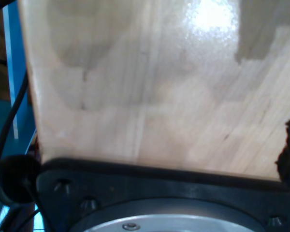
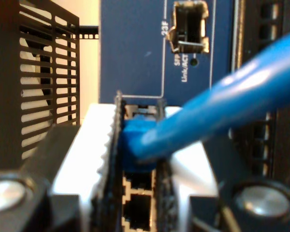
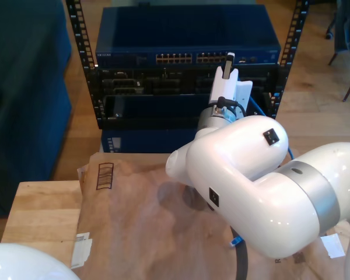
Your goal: Grab the cable and plug it in
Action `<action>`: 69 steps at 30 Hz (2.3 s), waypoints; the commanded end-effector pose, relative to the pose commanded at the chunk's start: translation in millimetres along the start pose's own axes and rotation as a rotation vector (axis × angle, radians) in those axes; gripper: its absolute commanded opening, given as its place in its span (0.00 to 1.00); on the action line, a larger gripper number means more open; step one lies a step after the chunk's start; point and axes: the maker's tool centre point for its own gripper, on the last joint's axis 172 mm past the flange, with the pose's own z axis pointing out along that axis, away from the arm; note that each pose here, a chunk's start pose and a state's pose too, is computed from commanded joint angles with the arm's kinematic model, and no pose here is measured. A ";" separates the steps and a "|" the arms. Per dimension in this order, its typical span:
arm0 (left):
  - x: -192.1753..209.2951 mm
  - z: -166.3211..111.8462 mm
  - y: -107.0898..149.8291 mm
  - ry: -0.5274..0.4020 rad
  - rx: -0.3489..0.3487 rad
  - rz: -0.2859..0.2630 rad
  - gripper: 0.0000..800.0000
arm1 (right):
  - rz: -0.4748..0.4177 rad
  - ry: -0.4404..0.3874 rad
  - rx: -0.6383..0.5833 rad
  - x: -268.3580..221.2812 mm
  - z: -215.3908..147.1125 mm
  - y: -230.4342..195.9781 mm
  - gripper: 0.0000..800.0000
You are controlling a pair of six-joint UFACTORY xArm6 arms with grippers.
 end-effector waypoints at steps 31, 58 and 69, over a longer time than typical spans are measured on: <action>0.0 0.0 0.0 0.000 0.000 0.000 1.00 | -0.035 -0.023 -0.057 15.8 -21.1 -6.6 0.44; 0.3 -0.3 0.0 0.002 0.000 0.000 1.00 | -0.012 -0.057 -0.107 0.2 -13.5 0.2 0.37; 0.0 0.0 0.0 0.000 0.000 0.000 1.00 | -0.036 -0.203 -0.393 13.6 -84.4 6.2 0.67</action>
